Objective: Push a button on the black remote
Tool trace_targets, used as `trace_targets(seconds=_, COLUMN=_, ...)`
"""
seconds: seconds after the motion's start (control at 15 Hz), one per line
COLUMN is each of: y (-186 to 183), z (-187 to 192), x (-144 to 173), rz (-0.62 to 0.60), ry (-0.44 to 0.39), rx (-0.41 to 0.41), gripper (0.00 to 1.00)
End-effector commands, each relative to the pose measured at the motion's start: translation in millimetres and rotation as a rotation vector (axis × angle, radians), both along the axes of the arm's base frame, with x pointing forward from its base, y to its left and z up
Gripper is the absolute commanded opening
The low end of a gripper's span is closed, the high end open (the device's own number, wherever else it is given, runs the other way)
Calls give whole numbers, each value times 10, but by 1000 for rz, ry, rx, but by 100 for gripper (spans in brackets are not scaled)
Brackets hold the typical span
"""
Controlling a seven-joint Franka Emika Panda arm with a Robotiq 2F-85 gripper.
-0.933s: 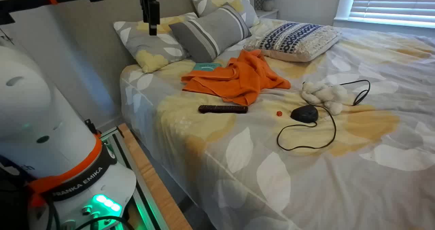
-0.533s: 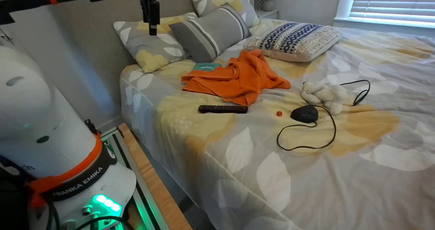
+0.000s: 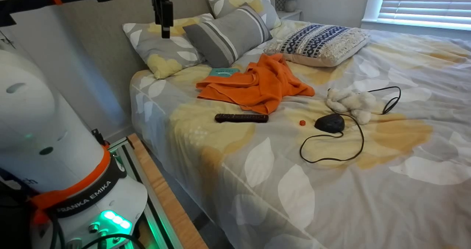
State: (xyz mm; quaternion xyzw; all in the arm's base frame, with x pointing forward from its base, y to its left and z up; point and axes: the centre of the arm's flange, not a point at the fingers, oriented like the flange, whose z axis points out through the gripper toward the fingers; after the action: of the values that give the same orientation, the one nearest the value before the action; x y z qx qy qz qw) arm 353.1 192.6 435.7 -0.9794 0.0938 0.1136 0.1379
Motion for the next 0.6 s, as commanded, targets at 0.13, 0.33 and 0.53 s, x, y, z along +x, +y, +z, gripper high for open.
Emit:
trace_targets(seconds=0.13, y=-279, z=-398, x=236, rz=-72, ry=-40, rx=-98, gripper=100)
trace_targets(seconds=0.33, y=-487, z=-787, x=434, rz=-99, ry=-67, rx=-163, gripper=100)
trace_targets(seconds=0.53, y=-614, z=-1166, x=683, rz=-83, ry=-124, rx=-230, gripper=100)
